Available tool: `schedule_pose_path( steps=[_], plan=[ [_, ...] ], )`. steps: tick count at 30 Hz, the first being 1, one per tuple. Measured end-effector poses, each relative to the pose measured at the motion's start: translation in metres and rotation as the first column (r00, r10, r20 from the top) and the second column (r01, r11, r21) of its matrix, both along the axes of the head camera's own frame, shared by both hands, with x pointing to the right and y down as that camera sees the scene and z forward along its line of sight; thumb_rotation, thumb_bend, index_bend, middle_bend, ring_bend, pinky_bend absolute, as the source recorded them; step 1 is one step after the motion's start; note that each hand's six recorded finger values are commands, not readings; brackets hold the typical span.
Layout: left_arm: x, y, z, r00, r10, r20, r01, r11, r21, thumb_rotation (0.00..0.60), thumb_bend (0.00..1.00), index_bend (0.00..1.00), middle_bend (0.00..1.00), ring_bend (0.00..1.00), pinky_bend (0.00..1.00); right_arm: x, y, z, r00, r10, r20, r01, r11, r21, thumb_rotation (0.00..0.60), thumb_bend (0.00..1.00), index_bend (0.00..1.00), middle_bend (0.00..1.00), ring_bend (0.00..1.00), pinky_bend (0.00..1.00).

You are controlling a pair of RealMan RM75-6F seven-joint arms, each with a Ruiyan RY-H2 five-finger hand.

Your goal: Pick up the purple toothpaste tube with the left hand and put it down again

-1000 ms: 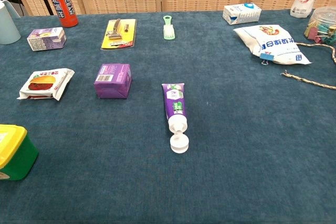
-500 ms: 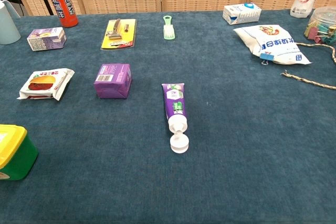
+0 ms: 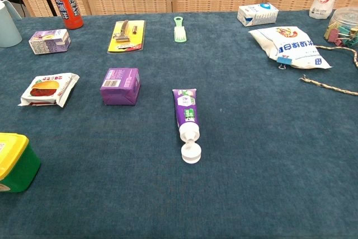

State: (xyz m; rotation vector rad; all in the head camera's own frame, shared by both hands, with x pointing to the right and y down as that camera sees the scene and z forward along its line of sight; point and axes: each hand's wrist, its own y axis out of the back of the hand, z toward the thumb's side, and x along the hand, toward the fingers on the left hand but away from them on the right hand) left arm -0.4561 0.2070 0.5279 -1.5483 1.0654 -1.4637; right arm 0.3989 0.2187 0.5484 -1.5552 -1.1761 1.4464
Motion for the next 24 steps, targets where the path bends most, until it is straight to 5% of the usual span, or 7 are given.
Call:
schedule_pose_path(
  steps=[15,24],
  plan=[
    [0.046,-0.033,0.012,0.969,0.237,-0.071,-0.240,0.970,-0.043,0.600,0.32,0.15,0.08,0.07,0.06,-0.002,-0.003,-0.004,1.000,-0.004,-0.015,0.004,1.000,-0.003,0.600,0.33,0.00,0.00,0.00,0.00],
    [0.107,-0.061,0.024,0.880,0.446,-0.163,-0.460,0.885,-0.065,0.600,0.32,0.15,0.08,0.07,0.06,-0.009,-0.002,-0.005,1.000,-0.017,-0.011,0.017,1.000,-0.007,0.600,0.33,0.00,0.00,0.00,0.00]
  ],
)
